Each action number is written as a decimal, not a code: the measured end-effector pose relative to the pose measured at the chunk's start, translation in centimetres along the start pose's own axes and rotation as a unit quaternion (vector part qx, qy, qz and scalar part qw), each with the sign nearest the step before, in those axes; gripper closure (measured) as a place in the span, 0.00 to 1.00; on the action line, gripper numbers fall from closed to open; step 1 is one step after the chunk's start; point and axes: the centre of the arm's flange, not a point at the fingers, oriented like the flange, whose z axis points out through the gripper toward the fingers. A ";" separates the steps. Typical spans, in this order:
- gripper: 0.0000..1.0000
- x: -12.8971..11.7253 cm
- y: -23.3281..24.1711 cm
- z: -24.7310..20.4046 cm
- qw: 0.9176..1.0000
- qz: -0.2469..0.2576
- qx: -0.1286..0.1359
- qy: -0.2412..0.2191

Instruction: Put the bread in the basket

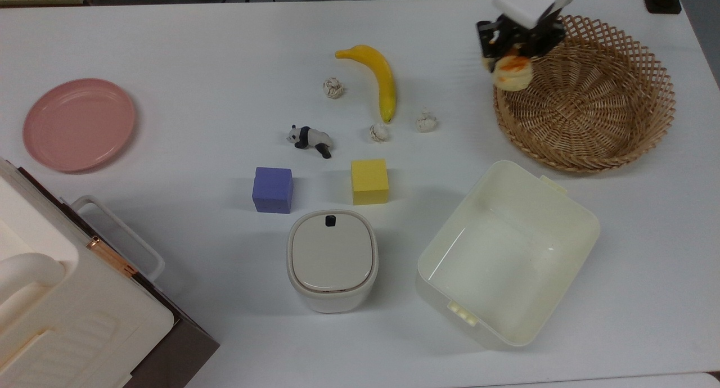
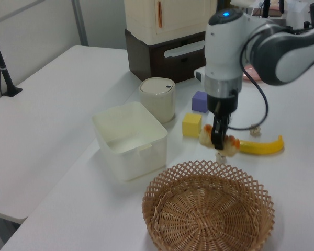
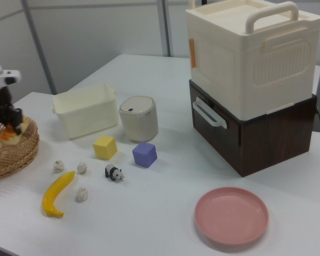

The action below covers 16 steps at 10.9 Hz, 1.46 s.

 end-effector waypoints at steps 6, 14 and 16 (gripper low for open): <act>0.15 -2.6 -5.5 0.2 1.000 -0.020 0.002 0.022; 0.00 5.8 9.3 -5.1 0.999 0.019 -0.016 0.021; 0.00 7.3 16.3 -6.5 0.999 0.029 -0.020 0.011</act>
